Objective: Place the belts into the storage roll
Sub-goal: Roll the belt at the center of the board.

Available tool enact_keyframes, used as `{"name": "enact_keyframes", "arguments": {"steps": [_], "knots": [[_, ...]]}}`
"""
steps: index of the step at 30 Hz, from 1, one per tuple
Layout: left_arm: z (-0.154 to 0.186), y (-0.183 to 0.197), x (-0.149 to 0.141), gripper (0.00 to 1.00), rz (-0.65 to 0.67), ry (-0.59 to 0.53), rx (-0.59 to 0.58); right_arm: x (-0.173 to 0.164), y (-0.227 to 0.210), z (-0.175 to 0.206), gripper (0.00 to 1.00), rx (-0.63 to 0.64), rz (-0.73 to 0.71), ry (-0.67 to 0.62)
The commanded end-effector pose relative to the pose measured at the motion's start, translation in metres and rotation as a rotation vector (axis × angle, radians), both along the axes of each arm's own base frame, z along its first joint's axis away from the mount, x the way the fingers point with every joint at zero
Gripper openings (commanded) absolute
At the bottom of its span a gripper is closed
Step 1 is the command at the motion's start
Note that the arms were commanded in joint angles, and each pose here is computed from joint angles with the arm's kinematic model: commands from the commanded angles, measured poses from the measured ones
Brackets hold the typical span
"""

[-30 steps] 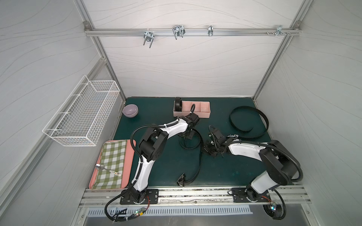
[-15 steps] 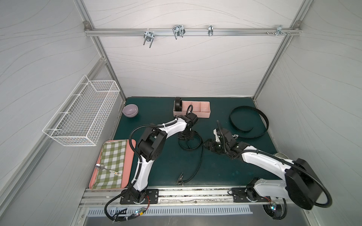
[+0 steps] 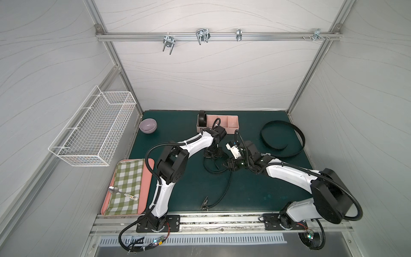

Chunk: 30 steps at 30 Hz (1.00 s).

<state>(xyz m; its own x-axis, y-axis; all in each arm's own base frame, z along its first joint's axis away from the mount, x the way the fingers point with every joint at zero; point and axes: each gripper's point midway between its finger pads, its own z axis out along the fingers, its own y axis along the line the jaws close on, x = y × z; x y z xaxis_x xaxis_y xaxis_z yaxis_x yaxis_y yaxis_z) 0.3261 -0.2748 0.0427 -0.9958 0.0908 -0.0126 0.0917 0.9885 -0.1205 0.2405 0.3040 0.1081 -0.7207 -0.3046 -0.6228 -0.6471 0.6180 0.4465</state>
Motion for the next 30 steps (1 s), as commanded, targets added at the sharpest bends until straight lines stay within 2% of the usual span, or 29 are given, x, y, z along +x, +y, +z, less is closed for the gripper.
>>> {"name": "enact_keyframes", "arguments": {"steps": [1, 16, 23, 27, 30], "knots": [[-0.002, -0.007, -0.001, 0.00, 0.001, 0.041, -0.009, -0.001, 0.016, 0.004, 0.51, 0.014, 0.071, -0.059], [0.004, -0.015, -0.004, 0.00, 0.005, 0.077, -0.073, 0.002, 0.032, -0.022, 0.36, -0.016, 0.068, -0.016], [0.002, -0.015, -0.005, 0.00, 0.005, 0.083, -0.082, 0.003, 0.035, -0.026, 0.19, -0.026, 0.067, -0.002], [0.002, -0.014, -0.005, 0.00, 0.013, 0.083, -0.089, 0.001, 0.037, -0.030, 0.19, -0.033, 0.078, 0.016], [0.002, -0.013, -0.004, 0.00, 0.020, 0.086, -0.093, -0.003, 0.037, -0.032, 0.24, -0.036, 0.087, 0.021]]}}
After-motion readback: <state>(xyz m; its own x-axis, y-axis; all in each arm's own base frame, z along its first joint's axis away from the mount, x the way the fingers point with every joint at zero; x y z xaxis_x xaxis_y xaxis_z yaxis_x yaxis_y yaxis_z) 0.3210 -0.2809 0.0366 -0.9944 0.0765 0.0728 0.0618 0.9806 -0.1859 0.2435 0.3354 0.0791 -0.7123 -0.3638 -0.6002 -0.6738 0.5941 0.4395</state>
